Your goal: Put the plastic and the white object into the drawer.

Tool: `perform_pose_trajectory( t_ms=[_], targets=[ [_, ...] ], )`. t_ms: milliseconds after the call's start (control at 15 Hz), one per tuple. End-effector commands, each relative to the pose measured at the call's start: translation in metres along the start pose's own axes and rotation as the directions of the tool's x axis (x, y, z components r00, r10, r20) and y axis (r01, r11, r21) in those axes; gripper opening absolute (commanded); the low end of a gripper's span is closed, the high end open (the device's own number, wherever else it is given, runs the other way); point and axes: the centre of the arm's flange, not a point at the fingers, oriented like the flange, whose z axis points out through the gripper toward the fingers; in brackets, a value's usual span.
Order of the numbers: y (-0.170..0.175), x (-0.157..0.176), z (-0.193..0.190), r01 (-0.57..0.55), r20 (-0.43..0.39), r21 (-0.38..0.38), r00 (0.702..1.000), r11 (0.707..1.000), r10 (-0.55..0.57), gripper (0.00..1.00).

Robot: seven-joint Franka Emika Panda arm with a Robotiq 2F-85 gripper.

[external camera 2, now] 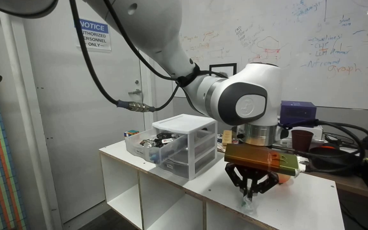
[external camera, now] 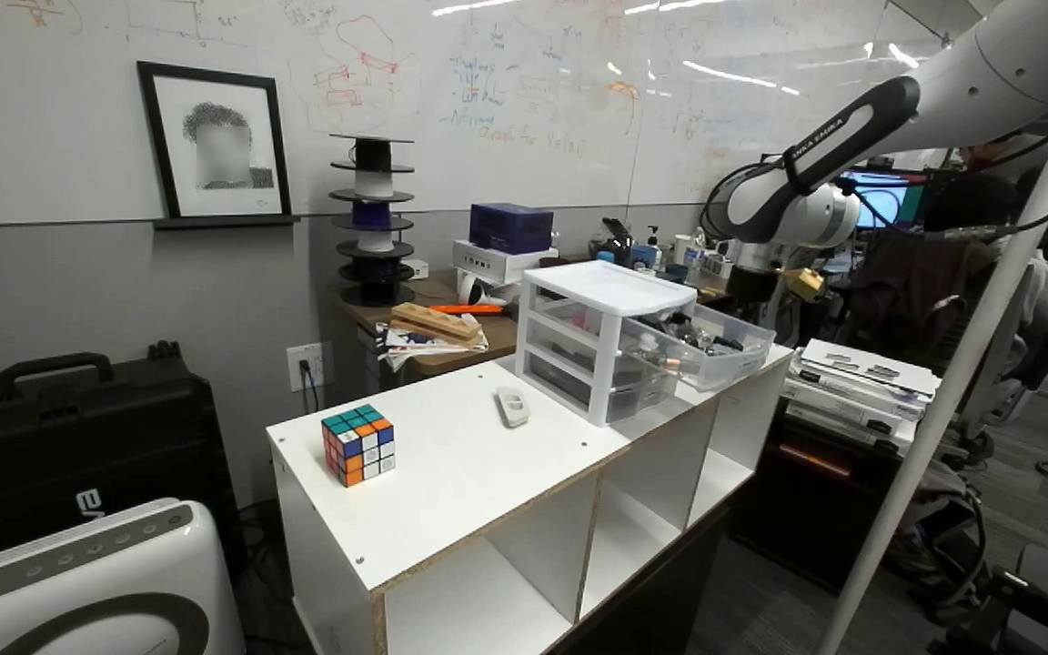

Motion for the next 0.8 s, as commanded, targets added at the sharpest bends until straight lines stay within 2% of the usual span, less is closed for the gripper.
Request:
perform_pose_trajectory(
  t_ms=[0, 333, 533, 733],
  targets=[
    [-0.007, -0.024, -0.031, 0.002, 0.038, -0.022, 0.999, 1.000, -0.001, 0.07],
    [-0.022, -0.051, -0.105, -0.043, 0.015, -0.071, 0.999, 0.997, 0.044, 0.07],
    [-0.044, -0.058, -0.155, -0.076, -0.017, -0.106, 0.997, 0.991, 0.075, 0.07],
    [-0.086, -0.056, -0.188, -0.075, -0.026, -0.136, 0.997, 0.988, 0.072, 0.07]
  ],
)
